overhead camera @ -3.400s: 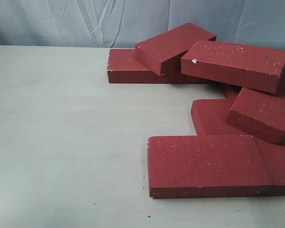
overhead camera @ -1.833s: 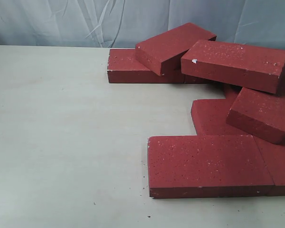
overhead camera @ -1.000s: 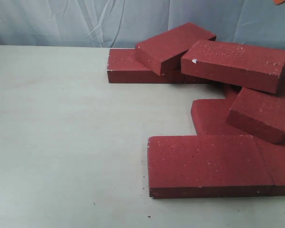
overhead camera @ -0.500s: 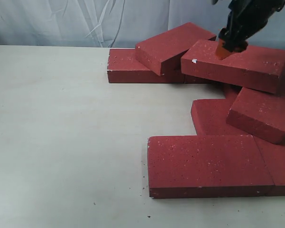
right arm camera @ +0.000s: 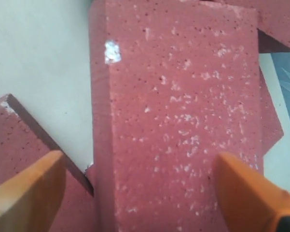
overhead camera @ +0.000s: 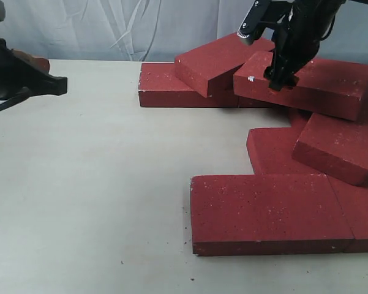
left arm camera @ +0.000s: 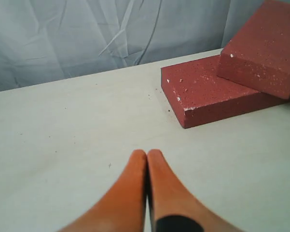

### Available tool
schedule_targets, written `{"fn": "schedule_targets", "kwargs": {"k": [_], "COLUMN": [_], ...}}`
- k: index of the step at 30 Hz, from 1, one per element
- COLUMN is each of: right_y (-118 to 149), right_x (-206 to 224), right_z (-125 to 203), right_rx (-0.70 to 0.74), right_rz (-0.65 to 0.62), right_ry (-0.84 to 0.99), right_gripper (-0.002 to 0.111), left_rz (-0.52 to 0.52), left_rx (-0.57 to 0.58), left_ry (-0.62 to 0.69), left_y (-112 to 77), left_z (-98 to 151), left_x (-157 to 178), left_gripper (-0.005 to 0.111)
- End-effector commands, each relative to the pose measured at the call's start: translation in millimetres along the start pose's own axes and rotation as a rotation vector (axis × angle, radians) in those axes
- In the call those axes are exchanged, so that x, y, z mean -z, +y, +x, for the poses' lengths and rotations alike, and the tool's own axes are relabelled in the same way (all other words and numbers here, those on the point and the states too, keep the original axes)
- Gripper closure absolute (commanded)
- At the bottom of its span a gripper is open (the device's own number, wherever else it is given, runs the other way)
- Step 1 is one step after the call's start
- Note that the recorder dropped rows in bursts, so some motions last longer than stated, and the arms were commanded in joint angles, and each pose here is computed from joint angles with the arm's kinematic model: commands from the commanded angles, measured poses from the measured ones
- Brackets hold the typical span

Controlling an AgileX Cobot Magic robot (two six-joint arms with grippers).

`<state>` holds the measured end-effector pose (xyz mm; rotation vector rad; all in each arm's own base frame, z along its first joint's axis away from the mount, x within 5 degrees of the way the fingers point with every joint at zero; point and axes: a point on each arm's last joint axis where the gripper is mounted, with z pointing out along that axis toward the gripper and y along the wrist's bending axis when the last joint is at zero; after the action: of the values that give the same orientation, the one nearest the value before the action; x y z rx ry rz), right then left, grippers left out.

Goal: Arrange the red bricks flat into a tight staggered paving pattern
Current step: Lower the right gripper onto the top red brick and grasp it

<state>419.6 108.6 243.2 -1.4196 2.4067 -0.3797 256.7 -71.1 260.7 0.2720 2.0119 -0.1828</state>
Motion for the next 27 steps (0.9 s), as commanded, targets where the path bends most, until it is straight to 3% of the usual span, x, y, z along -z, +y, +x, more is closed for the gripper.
{"fn": "schedule_targets", "kwargs": {"k": [1,7,17,20,25,27], "right_y": [0,-4,4,5,5,5], "right_x": [-10,-33,-43,-43,-42,-42], "right_z": [-5,-5,-9,-11,-11,-10], "right_rx": [0.010,-0.021,-0.011,0.002,0.013,0.012], "right_rz": [0.038,0.122,0.114,0.121,0.128,0.124], "right_ry": [0.007,0.065,0.092,0.091,0.102,0.110], "right_gripper": [0.029,0.029,0.033,0.052,0.108,0.108], "left_rz": [0.025,0.035,0.038,0.038,0.038,0.038], "left_rx": [-0.024,-0.036,-0.037,-0.037,-0.037,-0.039], "left_ry": [-0.018,0.004,-0.004,-0.004,-0.004,-0.004], "left_y": [-3.4,-4.1,-4.4,-4.4,-4.4,-4.4], "left_z": [3,12,11,11,11,11], "left_x": [-18,-30,-30,-30,-30,-30], "left_gripper": [0.107,0.107,0.107,0.107,0.107,0.107]}}
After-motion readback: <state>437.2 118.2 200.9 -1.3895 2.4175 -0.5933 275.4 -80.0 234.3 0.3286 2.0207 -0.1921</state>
